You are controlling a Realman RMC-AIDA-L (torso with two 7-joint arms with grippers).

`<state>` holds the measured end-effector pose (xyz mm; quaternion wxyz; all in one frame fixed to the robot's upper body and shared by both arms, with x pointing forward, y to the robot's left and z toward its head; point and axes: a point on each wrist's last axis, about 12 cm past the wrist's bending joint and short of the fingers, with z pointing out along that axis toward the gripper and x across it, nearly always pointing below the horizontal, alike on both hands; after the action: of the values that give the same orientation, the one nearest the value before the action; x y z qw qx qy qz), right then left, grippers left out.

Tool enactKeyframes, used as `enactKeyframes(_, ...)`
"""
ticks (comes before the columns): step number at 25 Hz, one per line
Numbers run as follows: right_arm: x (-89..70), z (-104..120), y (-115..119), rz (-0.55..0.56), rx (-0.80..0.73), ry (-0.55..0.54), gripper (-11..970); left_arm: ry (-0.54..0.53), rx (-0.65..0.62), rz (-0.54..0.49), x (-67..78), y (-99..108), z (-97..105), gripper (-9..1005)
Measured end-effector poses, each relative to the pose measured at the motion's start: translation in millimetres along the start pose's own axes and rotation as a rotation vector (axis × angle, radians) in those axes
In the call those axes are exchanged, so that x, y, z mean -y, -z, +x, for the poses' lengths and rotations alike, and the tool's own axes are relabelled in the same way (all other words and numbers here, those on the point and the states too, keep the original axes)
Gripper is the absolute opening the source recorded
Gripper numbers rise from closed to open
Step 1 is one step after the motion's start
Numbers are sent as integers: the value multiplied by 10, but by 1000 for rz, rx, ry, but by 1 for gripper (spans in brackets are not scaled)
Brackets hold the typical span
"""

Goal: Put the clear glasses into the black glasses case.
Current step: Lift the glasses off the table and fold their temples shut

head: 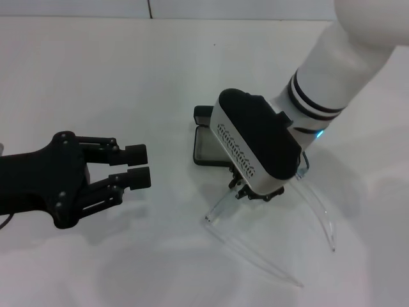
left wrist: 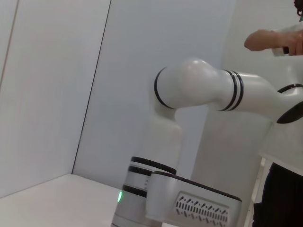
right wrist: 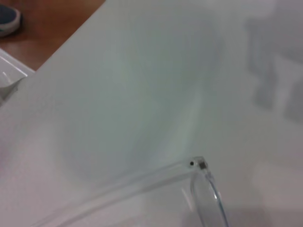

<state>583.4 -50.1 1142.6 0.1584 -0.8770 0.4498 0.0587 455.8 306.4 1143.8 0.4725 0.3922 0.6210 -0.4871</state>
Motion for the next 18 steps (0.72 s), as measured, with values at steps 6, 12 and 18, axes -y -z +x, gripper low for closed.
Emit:
enactKeyframes(6,-95,-49,175,46,52,-58,125,3,12,-18,42,65,34,184)
enactKeyframes(12,-270,84,649,177,252,-215,123,-48,74,10,105,83,37,176)
enactKeyframes(18,-605,380,1174,340,586,-402,122,-84,149,63,104,20,-30,169)
